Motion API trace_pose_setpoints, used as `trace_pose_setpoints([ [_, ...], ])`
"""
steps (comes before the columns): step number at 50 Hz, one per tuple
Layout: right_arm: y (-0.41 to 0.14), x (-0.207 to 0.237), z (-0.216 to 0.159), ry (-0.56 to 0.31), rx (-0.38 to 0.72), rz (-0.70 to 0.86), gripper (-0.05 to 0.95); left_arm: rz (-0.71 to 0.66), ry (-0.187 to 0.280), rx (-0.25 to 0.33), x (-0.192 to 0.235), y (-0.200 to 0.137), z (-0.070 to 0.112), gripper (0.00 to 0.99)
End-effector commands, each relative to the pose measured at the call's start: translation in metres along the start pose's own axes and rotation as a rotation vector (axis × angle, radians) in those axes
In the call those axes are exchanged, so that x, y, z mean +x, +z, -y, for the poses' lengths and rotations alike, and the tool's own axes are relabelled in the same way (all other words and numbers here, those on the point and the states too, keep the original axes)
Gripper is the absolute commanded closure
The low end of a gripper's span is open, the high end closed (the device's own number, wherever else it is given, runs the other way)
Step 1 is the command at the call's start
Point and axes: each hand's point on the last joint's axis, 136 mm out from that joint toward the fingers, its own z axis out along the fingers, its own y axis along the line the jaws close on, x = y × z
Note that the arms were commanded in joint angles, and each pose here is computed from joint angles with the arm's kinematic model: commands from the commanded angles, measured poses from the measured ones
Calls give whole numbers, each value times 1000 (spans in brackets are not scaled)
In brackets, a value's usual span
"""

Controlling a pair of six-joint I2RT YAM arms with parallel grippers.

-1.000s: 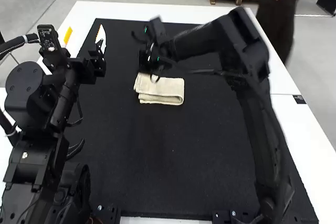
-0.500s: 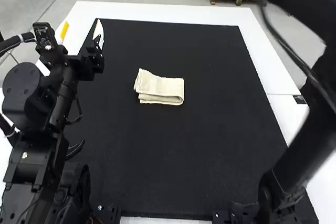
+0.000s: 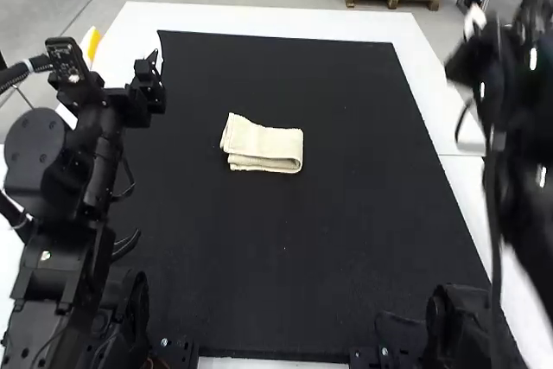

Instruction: Fold the towel.

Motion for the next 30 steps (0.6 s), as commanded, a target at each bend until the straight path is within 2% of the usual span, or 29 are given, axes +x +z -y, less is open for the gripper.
trace_pose_setpoints([
  [1,-19,8,15,-61,47,65,903,30,64,-56,6,-1,-11,31],
  [3,-25,10,16,-67,43,80,903,41,70,-58,10,-1,-12,31],
  [8,-37,18,20,-79,44,115,903,53,129,-65,21,-2,-14,31],
  [16,-42,47,24,-98,31,106,905,26,146,-51,48,-4,-15,31],
  [22,-40,73,28,-97,25,57,903,1,130,27,54,-4,-2,31],
  [30,-39,94,30,-96,15,24,903,-150,142,98,93,-7,7,30],
])
